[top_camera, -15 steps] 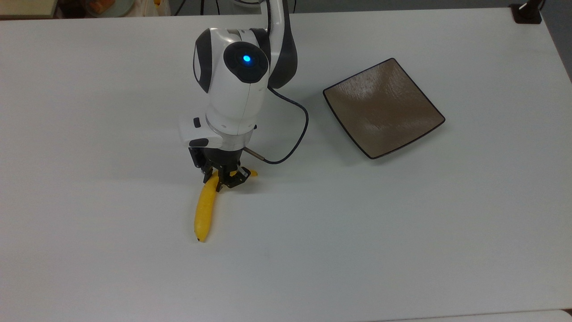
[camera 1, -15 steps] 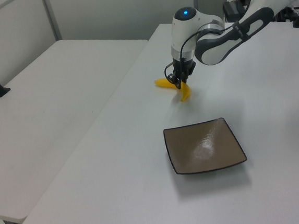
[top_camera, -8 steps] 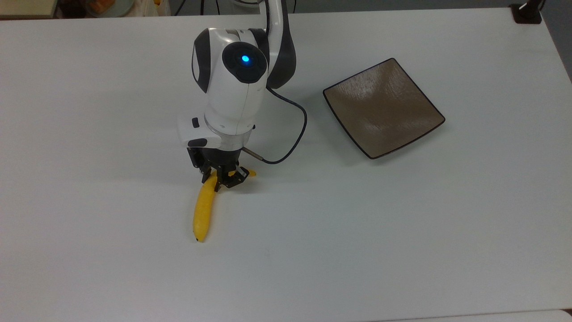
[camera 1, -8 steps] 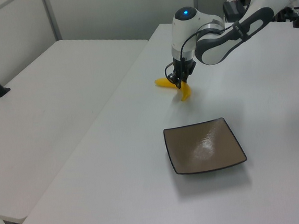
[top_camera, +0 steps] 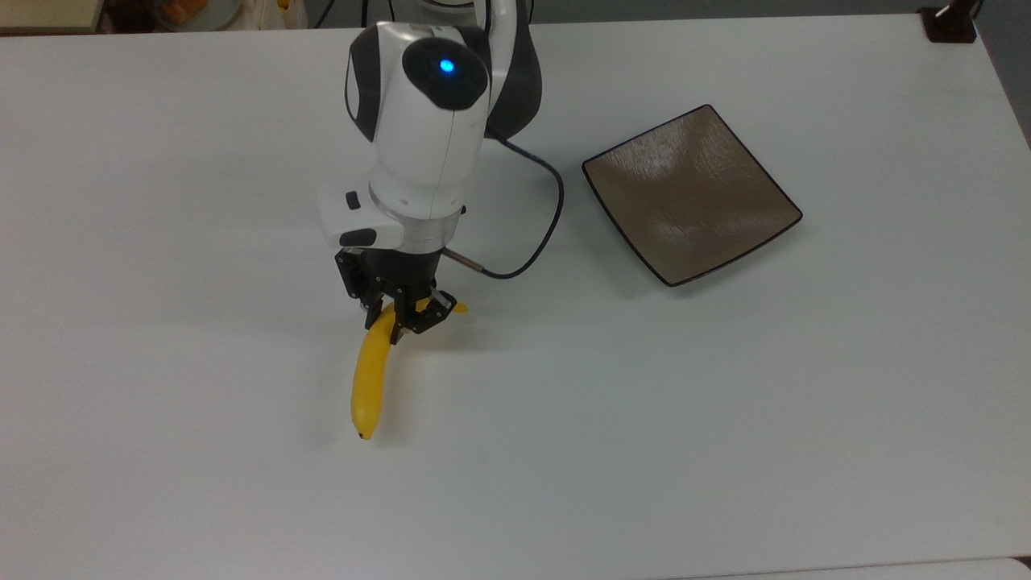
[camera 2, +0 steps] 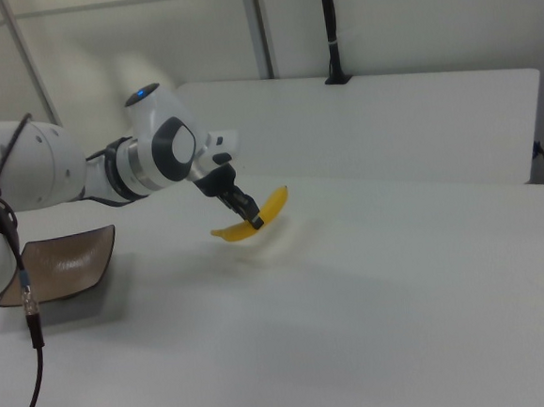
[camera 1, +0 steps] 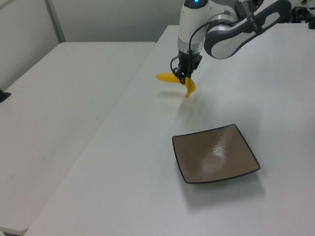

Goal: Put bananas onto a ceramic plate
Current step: 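Lift the banana and carry it over the brown square plate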

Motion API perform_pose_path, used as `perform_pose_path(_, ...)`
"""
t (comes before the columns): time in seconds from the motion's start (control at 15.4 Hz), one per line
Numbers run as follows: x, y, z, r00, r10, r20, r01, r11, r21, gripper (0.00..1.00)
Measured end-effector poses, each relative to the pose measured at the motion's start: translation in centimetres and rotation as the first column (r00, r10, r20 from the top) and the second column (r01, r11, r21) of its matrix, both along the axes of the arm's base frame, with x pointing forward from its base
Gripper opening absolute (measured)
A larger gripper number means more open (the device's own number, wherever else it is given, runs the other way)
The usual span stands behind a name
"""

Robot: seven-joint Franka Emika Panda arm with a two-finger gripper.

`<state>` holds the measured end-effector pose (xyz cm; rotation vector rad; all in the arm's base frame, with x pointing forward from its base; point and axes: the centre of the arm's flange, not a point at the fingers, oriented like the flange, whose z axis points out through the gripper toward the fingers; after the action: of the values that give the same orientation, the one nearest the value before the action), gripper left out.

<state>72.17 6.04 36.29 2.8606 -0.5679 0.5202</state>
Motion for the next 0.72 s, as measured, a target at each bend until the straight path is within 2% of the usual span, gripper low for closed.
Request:
perform_pose_path(0.13,-0.4,1.0,1.9,1.0,0.024,0.016,-0.025,1.0,0.02,0.31)
perform_pose_path(0.33,-1.8,2.2,5.2,0.995,0.102,0.01,-0.102,0.989,0.111,0.31)
perform_pose_path(0.52,-4.5,4.9,7.2,0.978,0.197,-0.07,-0.184,0.97,0.16,0.31)
perform_pose_path(0.72,-6.7,9.5,8.5,0.961,0.261,-0.095,-0.237,0.949,0.208,0.31)
